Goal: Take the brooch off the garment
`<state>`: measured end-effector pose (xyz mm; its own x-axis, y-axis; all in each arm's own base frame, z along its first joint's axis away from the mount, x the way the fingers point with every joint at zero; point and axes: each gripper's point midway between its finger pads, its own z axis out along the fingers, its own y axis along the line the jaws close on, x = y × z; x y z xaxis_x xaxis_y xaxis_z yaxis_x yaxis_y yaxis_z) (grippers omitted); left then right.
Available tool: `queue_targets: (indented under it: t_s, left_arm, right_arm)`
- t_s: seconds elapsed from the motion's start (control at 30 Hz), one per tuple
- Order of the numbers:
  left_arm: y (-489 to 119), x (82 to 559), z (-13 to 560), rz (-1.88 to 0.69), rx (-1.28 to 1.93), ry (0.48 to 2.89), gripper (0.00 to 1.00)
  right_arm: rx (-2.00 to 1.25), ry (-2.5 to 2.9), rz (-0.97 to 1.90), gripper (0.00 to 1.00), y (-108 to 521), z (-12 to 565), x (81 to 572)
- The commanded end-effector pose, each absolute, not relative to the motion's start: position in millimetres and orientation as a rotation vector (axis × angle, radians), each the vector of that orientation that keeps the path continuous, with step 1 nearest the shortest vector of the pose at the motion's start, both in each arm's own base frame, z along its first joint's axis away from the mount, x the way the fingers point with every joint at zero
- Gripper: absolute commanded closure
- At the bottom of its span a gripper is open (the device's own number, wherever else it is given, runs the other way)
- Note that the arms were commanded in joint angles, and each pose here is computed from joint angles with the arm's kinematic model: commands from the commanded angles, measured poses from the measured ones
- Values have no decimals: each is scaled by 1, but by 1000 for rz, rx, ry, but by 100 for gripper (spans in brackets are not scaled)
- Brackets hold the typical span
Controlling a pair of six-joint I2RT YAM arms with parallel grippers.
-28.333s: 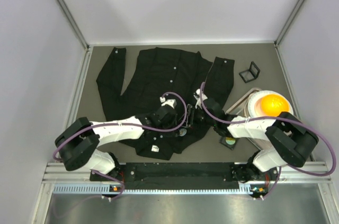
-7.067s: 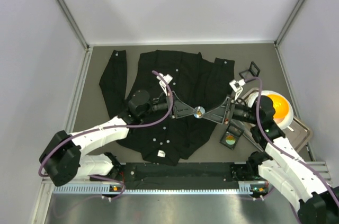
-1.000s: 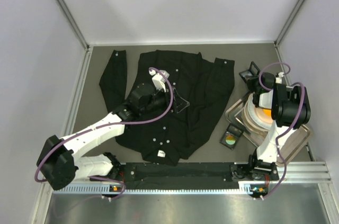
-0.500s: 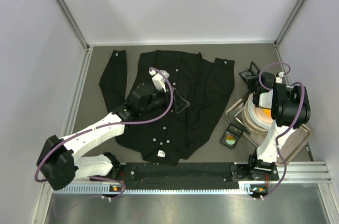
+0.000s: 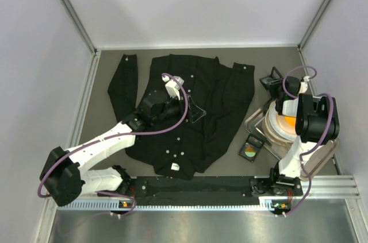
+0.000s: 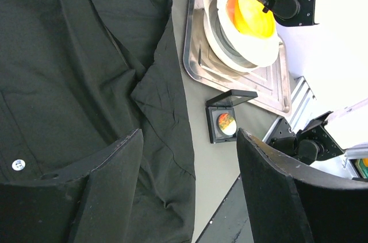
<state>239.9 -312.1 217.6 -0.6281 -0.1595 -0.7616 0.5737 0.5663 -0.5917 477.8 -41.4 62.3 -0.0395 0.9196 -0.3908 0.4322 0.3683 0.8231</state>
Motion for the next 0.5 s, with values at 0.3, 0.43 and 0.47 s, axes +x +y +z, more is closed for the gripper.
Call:
queue_targets:
  t_s: [0.3, 0.43, 0.47]
  left_arm:
    - [-319, 240, 240, -1173, 355, 1889, 29]
    - [-319, 240, 240, -1173, 355, 1889, 29]
    - [-319, 240, 240, -1172, 354, 1889, 29]
  right_arm:
    - [1194, 1600, 622, 72, -46, 83, 486]
    - [1153, 1612, 645, 76, -37, 93, 489]
    - [1118, 1617, 644, 76, -32, 104, 489]
